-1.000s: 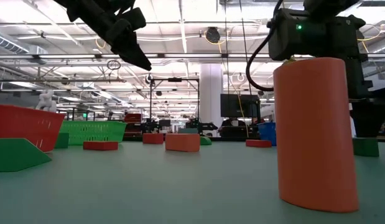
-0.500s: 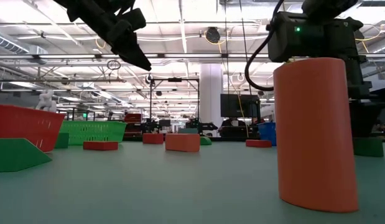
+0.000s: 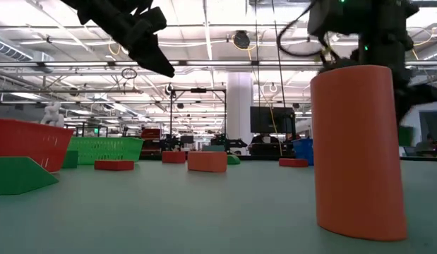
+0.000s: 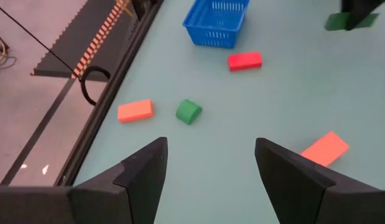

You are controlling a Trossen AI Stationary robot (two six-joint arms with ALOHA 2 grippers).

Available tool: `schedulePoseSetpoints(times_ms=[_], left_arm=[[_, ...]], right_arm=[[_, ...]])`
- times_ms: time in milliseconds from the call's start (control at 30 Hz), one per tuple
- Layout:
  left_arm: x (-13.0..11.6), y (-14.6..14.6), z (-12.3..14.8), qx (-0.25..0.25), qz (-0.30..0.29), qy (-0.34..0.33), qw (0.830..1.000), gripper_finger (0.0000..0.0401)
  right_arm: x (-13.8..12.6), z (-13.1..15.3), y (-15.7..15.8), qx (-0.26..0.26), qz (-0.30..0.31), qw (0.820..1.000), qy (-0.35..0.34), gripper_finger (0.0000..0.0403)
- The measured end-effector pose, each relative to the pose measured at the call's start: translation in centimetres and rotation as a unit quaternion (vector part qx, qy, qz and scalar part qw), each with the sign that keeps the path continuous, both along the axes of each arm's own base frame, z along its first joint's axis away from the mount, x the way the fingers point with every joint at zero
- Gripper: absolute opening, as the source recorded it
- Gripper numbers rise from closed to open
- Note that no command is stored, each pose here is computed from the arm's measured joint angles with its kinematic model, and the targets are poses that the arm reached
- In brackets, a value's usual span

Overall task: Sort & place blocks by color
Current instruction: Put the green block into the blue bin

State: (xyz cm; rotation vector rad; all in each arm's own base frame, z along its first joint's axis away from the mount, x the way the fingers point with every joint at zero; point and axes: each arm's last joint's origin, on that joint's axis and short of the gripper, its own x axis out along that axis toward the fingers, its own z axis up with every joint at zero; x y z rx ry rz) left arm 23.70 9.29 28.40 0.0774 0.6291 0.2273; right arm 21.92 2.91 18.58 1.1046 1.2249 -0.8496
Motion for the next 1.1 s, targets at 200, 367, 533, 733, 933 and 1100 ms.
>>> schedulePoseSetpoints(times_ms=[200,367,533,733,933,1100], left_arm=[[0.1,-0.2,0.1,0.003,-0.005,-0.004,1.000,0.0243],[0.3,-0.1,0.3,0.009,-0.005,-0.017,1.000,0.0243],[0.3,-0.1,0.4,0.013,-0.007,-0.022,1.000,0.0243],[0.3,-0.1,0.4,0.020,-0.012,-0.019,1.000,0.0243],[0.3,-0.1,0.4,0.020,-0.012,-0.018,1.000,0.0243],[0.3,-0.1,0.4,0.020,-0.012,-0.018,1.000,0.0243]], right_arm=[[-1.4,3.9,-2.8,-0.116,-0.027,0.987,-0.110,0.0048],[-2.9,5.7,-6.2,-0.202,-0.045,0.969,-0.133,0.0052],[-3.9,5.9,-9.6,-0.249,-0.051,0.962,-0.101,0.0054],[-4.7,5.4,-12.0,-0.259,-0.052,0.962,-0.065,0.0055],[-5.3,4.6,-12.8,-0.254,-0.056,0.965,-0.045,0.0056],[-5.9,3.2,-12.9,-0.249,-0.053,0.967,-0.026,0.0056]])
